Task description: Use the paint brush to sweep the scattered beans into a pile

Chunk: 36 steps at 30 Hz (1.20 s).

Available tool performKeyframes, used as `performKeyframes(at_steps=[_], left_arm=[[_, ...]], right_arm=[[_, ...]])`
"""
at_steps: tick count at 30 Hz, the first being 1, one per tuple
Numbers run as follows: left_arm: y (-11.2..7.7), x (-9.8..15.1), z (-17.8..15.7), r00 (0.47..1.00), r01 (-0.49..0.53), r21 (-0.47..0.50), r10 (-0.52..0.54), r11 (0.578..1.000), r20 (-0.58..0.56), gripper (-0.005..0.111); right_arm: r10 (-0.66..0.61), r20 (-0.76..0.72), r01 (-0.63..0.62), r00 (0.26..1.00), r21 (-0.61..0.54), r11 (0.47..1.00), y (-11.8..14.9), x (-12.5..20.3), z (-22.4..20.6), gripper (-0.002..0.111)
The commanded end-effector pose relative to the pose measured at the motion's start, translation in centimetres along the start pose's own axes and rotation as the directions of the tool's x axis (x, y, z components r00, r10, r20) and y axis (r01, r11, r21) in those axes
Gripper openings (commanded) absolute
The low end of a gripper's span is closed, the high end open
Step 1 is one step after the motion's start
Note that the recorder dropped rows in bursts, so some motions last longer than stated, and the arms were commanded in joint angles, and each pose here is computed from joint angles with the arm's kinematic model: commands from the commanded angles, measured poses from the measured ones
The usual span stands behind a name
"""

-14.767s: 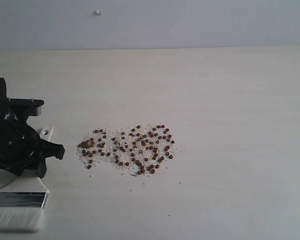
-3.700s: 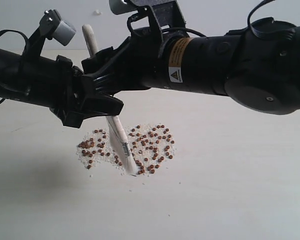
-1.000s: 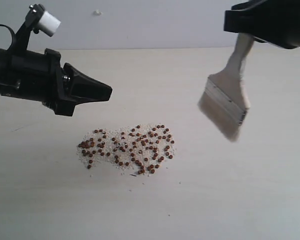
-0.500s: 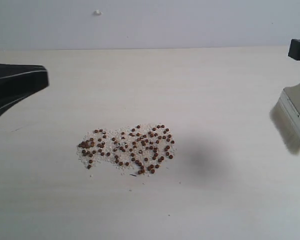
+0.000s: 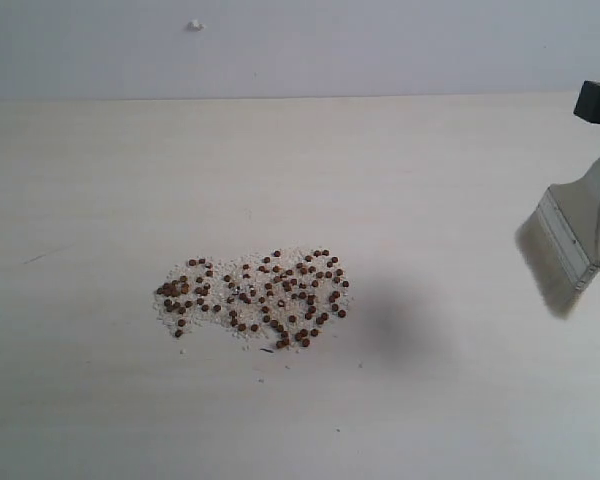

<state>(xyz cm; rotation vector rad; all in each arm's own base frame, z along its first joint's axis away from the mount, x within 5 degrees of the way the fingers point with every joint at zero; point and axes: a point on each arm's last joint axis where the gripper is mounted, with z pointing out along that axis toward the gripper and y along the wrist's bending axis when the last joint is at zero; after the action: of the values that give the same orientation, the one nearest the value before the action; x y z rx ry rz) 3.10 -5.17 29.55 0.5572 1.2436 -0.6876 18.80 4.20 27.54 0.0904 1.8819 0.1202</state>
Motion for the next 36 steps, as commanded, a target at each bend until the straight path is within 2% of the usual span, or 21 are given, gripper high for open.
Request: performKeyframes(at_steps=[1,8,17,24,26,30,33,36], left_arm=[[0.1,1.2,-1.2,0.999,0.025,-0.044,-0.023,0.999,0.030,0.000],[-0.5,3.4,-1.5,0.999,0.038,0.017,-0.038,0.999,-0.002,0.000],[-0.5,3.5,-1.5,0.999,0.035,0.024,-0.035,0.999,-0.004,0.000],[-0.5,3.5,-1.5,0.999,0.035,0.024,-0.035,0.999,-0.004,0.000],[-0.5,3.5,-1.5,0.999,0.035,0.024,-0.035,0.999,-0.004,0.000],[-0.5,3.5,-1.5,0.999,0.035,0.024,-0.035,0.999,-0.004,0.000],[-0.5,3.5,-1.5,0.999,0.035,0.024,-0.035,0.999,-0.004,0.000],[-0.5,3.5,-1.5,0.999,0.035,0.024,-0.035,0.999,-0.004,0.000]], right_arm=[[-0.006,0.007,0.006,1.000,-0.036,0.999,0.3,-0.3,-0.2,0.000],[-0.006,0.027,0.005,1.000,0.011,1.000,-0.1,-0.5,-0.2,0.000],[0.043,0.037,-0.044,0.998,0.033,0.998,-0.3,-0.6,-0.1,0.000],[0.032,-0.007,-0.033,0.999,-0.063,0.997,0.6,-0.2,-0.2,0.000],[-0.005,-0.008,0.005,1.000,-0.070,0.998,0.6,-0.2,-0.2,0.000],[-0.190,0.014,0.190,0.982,-0.033,0.981,0.3,-0.3,-0.2,0.000],[-0.206,0.030,0.205,0.978,0.040,0.978,-0.3,-0.6,-0.2,0.000],[-0.208,0.031,0.207,0.978,0.046,0.977,-0.4,-0.6,-0.2,0.000]])
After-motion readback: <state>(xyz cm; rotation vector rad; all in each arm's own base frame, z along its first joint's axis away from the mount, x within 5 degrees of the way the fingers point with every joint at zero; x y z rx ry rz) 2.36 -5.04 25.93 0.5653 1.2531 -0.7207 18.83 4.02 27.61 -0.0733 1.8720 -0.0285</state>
